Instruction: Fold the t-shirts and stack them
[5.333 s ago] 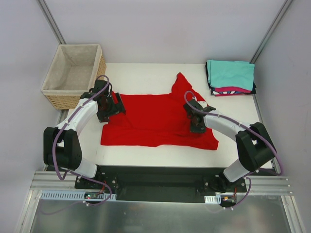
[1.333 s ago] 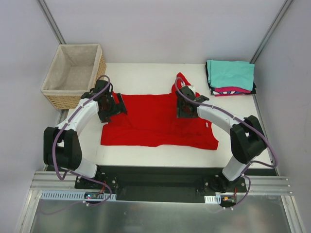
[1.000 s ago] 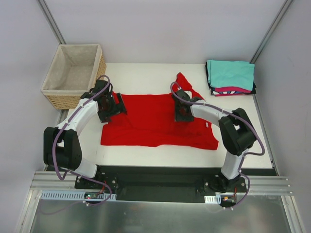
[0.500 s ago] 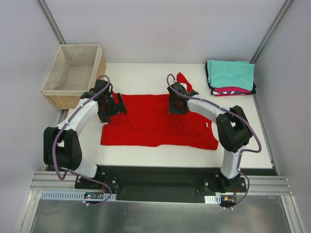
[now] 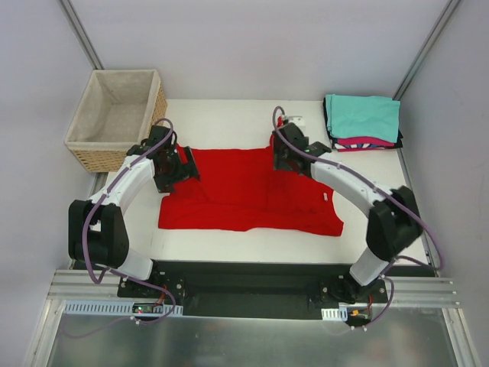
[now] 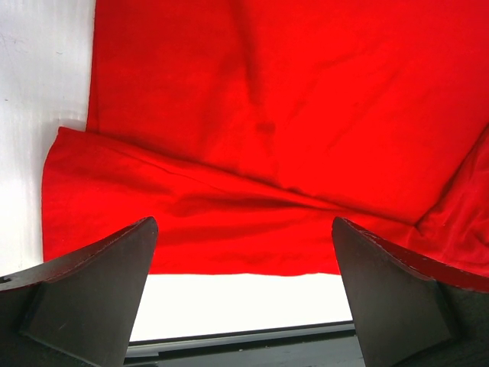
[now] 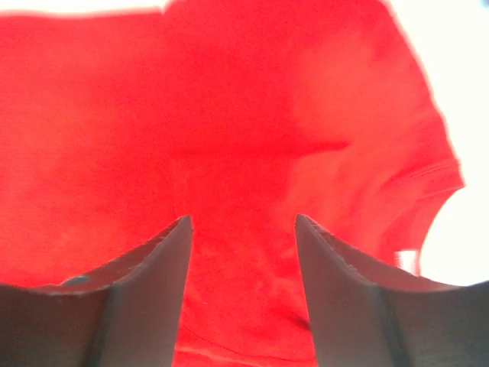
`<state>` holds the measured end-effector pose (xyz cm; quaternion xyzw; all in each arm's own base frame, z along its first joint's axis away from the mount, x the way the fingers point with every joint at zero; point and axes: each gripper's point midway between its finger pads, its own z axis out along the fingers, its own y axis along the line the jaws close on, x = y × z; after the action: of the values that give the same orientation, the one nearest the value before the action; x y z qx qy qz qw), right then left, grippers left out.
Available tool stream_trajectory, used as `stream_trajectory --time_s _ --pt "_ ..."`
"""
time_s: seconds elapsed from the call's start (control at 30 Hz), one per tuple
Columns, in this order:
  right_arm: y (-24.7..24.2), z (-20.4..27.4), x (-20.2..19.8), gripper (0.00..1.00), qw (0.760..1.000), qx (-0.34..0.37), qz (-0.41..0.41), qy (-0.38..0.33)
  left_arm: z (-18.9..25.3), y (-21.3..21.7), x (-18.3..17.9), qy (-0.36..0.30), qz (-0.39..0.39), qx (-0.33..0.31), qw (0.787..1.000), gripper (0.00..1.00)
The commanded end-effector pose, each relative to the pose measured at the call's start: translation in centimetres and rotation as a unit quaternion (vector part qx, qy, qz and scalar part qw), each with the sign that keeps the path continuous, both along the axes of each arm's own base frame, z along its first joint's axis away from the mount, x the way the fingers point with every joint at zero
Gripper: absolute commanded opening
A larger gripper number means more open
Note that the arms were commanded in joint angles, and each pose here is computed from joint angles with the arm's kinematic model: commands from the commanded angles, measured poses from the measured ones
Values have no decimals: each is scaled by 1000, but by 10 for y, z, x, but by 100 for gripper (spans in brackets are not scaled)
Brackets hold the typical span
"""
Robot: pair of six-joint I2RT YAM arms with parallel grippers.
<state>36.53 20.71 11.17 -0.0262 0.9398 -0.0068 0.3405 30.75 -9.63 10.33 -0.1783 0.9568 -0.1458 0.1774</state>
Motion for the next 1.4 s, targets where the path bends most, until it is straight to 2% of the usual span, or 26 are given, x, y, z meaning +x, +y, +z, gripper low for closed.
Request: stream_trajectory --time_s 0.0,0.1,0.27,0.47,0.63,0.73,0.83,1.1,1.27,1.37 --pt "-28 92 10 65 992 -13 -18 -126 9 -9 6 -12 -34 -10 999 99" --pt "-38 101 19 71 991 -24 -24 -133 11 -15 21 -9 -33 -19 999 99" --pt "-53 87 44 72 995 -16 -36 -88 18 -9 56 -12 -37 16 999 99" --pt "-68 94 74 71 994 45 -60 -82 20 0 92 -18 -22 43 999 98" --pt "-65 97 93 72 995 41 -54 -78 10 5 109 -5 -6 48 999 96" --pt "-65 75 95 72 996 39 -61 -46 1 5 113 6 2 48 999 95" --pt "-65 46 91 72 996 44 -71 -10 -9 5 113 21 7 48 999 93" --pt "-72 -12 43 70 990 47 -96 88 -29 -1 91 83 5 33 996 90" --pt "-81 -8 7 69 989 37 -101 101 -25 -3 60 105 2 27 994 89" --pt "-82 4 -19 69 991 23 -91 97 -7 -10 34 93 -12 14 995 89"
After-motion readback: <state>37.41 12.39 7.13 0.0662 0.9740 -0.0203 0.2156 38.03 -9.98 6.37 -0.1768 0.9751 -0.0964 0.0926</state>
